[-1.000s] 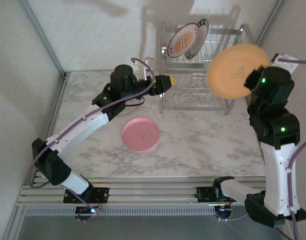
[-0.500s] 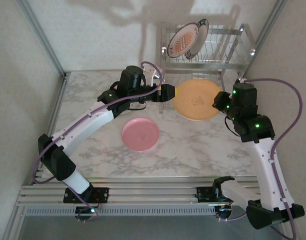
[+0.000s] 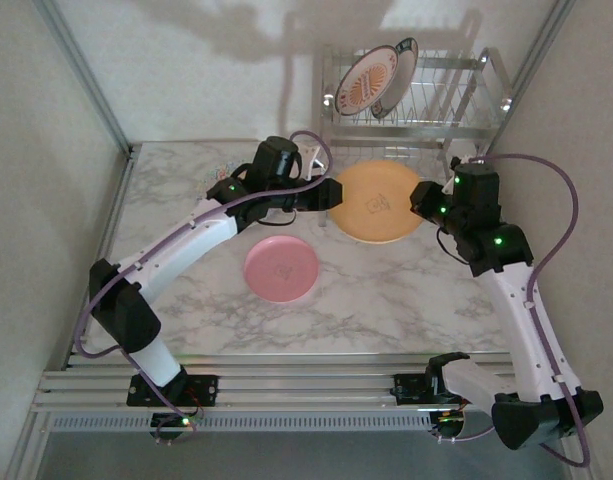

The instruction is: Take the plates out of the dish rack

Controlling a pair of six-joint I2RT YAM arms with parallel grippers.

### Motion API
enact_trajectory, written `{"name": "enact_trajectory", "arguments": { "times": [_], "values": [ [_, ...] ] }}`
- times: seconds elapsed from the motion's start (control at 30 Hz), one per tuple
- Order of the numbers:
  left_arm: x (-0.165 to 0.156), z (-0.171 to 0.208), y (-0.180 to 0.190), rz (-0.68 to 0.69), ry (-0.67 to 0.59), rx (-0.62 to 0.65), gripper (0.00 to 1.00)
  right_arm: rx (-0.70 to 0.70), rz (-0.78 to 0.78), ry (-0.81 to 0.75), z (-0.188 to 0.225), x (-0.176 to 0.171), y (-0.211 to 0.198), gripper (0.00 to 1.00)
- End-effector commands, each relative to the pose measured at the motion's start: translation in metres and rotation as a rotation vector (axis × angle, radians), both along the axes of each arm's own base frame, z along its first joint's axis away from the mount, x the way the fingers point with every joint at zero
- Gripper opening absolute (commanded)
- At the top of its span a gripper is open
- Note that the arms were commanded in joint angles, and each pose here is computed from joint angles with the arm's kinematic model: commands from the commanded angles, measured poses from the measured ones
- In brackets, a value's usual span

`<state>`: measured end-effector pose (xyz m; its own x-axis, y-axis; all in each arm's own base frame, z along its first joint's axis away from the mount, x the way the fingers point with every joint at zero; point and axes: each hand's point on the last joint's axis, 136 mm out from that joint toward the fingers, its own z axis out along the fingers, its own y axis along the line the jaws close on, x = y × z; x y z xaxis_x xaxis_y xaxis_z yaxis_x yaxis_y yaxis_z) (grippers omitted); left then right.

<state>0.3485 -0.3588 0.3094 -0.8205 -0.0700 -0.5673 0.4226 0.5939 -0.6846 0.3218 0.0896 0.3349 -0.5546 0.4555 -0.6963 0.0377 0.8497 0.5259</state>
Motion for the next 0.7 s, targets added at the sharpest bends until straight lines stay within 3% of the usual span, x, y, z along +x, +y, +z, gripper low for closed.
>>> {"name": "enact_trajectory", "arguments": {
  "times": [0.0, 0.03, 0.13, 0.2, 0.27, 0.37, 0.5, 0.67],
  "values": [
    [-0.001, 0.0, 0.0, -0.015, -0.005, 0.021, 0.06, 0.047, 0.056, -0.079, 0.018, 0.004, 0.013, 0.0],
    [-0.001, -0.001, -0.001, -0.017, 0.0, 0.023, 0.0, 0.048, 0.065, -0.077, 0.017, 0.004, 0.014, 0.0],
    [0.001, -0.006, 0.006, 0.001, 0.016, 0.033, 0.0, 0.048, 0.097, -0.078, 0.017, 0.004, 0.02, 0.01],
    [0.004, -0.006, 0.014, 0.027, 0.023, 0.018, 0.0, 0.031, 0.119, -0.076, 0.017, 0.003, 0.024, 0.16],
    [0.007, -0.005, 0.029, 0.065, 0.031, -0.011, 0.0, -0.003, 0.143, -0.074, 0.017, 0.001, 0.027, 0.38],
    [0.011, -0.006, 0.053, 0.111, 0.039, -0.037, 0.0, -0.067, 0.167, -0.065, 0.017, -0.004, 0.03, 0.6],
    [0.007, -0.027, 0.085, 0.161, 0.07, -0.003, 0.0, -0.156, 0.232, -0.079, 0.02, -0.014, 0.041, 0.72],
    [-0.003, -0.077, 0.138, 0.296, 0.143, 0.069, 0.0, -0.212, 0.362, -0.086, 0.016, -0.031, 0.063, 0.74]
  ]
}}
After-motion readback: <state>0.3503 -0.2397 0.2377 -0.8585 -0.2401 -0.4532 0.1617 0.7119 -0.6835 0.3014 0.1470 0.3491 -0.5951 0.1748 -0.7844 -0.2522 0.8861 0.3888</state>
